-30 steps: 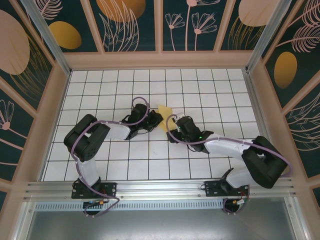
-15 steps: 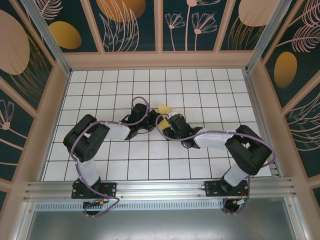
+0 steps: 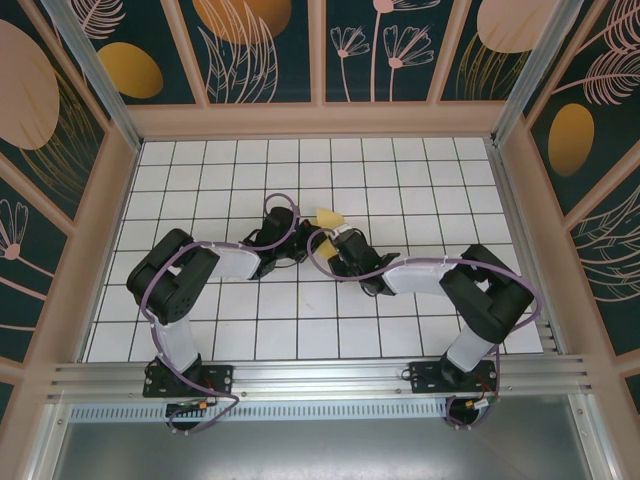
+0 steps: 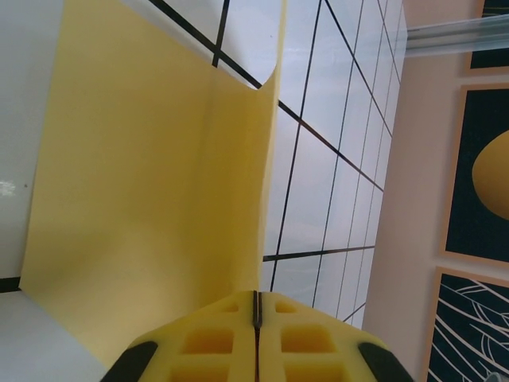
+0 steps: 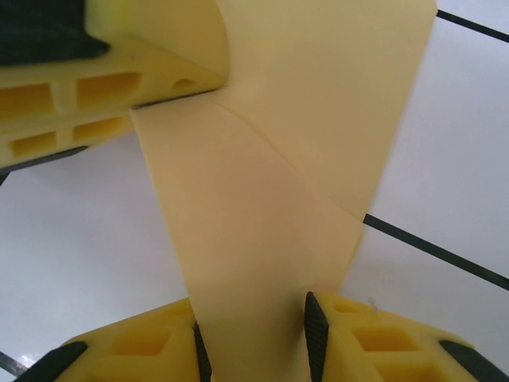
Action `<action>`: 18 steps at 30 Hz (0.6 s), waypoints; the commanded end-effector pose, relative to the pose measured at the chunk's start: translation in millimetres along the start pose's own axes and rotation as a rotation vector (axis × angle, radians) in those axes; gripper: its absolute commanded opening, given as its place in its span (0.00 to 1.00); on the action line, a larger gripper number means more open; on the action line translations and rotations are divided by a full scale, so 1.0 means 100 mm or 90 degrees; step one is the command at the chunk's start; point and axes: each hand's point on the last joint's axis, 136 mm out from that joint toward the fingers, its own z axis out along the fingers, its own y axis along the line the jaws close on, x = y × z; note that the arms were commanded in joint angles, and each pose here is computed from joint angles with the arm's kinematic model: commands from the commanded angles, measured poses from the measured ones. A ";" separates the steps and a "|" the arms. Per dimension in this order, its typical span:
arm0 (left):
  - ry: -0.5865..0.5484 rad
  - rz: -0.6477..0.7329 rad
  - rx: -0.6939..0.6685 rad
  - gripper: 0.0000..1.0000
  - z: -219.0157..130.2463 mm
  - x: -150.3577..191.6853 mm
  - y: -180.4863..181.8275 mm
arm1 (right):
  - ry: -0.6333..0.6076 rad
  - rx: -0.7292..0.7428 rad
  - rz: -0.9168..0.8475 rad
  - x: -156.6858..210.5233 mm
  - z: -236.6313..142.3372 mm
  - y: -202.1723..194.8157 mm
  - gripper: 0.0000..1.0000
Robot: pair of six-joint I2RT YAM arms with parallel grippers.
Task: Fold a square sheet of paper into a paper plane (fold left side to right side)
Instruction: Fourth fold the wing at the center of the table.
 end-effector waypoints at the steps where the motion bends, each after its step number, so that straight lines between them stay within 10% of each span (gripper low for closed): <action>1: -0.011 0.027 0.006 0.14 -0.05 -0.06 -0.16 | -0.014 0.000 -0.002 -0.09 0.01 0.03 0.35; 18: -0.061 0.098 -0.041 0.53 -0.46 -0.28 -0.22 | 0.020 -0.054 0.032 0.14 0.06 0.09 0.21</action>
